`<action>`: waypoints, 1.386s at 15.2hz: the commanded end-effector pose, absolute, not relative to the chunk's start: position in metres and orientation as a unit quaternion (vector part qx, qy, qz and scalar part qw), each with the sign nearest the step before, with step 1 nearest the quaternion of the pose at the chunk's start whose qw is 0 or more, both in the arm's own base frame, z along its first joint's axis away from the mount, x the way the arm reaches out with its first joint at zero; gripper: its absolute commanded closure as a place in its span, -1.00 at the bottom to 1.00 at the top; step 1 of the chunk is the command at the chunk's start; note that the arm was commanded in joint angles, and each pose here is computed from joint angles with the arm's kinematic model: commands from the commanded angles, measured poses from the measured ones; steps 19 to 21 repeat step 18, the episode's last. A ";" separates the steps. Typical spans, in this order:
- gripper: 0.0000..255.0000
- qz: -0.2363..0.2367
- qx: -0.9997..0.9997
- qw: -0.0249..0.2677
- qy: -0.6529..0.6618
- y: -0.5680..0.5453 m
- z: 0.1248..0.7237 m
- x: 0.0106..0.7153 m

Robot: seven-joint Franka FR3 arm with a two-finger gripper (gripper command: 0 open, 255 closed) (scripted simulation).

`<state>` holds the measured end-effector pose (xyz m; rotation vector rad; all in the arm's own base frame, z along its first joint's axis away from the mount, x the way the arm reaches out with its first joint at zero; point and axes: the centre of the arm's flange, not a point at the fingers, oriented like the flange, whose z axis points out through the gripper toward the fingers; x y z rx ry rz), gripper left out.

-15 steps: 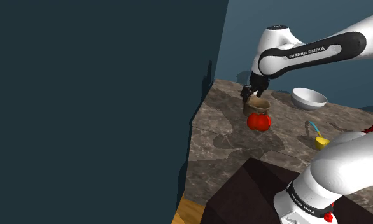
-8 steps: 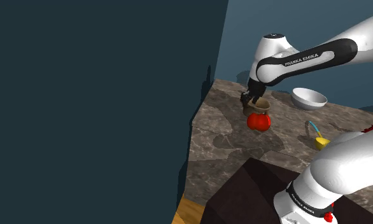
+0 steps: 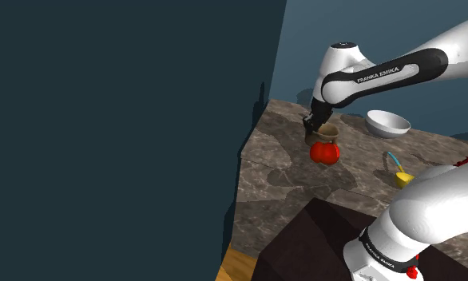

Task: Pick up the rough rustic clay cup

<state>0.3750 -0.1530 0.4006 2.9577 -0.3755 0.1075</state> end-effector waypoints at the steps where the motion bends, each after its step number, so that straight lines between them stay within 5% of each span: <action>1: 1.00 0.035 0.988 0.079 -0.126 -0.153 0.400 0.374; 21: 1.00 0.035 0.988 0.079 -0.126 -0.153 0.480 0.374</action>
